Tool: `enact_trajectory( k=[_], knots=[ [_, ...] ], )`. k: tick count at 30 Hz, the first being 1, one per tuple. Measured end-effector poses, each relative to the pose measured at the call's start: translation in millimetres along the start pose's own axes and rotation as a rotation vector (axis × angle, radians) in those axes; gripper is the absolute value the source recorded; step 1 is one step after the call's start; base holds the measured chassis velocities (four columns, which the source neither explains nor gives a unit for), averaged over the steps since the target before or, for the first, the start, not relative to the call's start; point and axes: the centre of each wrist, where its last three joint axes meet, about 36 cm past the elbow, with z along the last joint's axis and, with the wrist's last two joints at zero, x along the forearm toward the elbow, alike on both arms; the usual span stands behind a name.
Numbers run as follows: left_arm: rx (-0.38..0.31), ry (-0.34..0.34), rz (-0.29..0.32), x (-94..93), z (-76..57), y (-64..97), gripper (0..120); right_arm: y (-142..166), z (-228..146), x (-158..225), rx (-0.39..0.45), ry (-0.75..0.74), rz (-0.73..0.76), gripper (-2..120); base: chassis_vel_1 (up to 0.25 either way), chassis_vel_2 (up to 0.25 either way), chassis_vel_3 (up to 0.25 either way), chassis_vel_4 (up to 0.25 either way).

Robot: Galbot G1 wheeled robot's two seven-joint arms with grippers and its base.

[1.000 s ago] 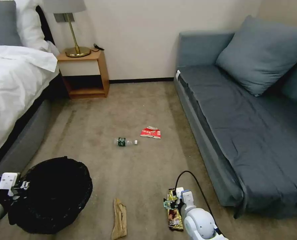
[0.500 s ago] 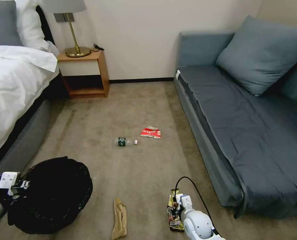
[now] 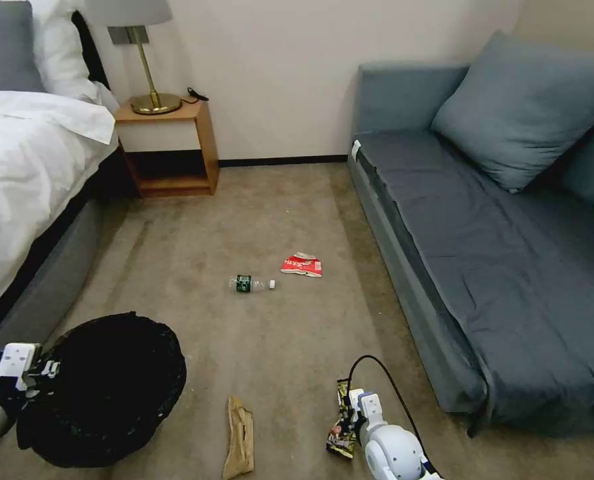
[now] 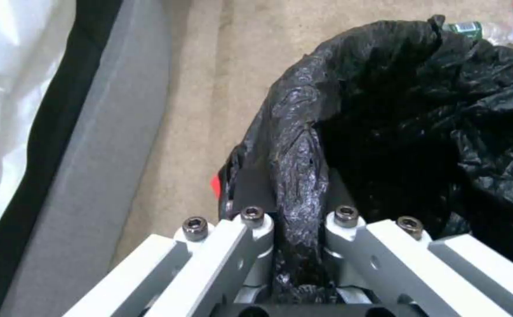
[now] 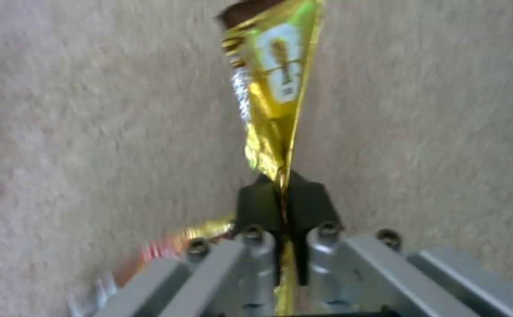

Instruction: Pick up the trash bin, then pick up the garbage on the floor and place it into the trash bin.

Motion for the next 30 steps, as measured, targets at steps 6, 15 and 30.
enact_trajectory(
  k=[6, 15, 30],
  knots=[
    [-0.001, -0.001, 0.002, 0.7, -0.5, -0.7, 5, -6, -17, 40, 0.053, -0.215, -0.036, 0, 0.0, 0.0, 0.0, 0.0],
    [-0.001, -0.002, 0.016, 5.5, -0.3, -6.8, 5, 28, -86, 121, -0.007, -0.701, -0.295, 0, 0.0, 0.0, 0.0, 0.0],
    [-0.01, -0.003, 0.03, 13.6, -1.3, -15.5, 5, 159, -170, 97, 0.055, -0.85, -0.649, 0, 0.0, 0.0, 0.0, 0.0]
  ],
)
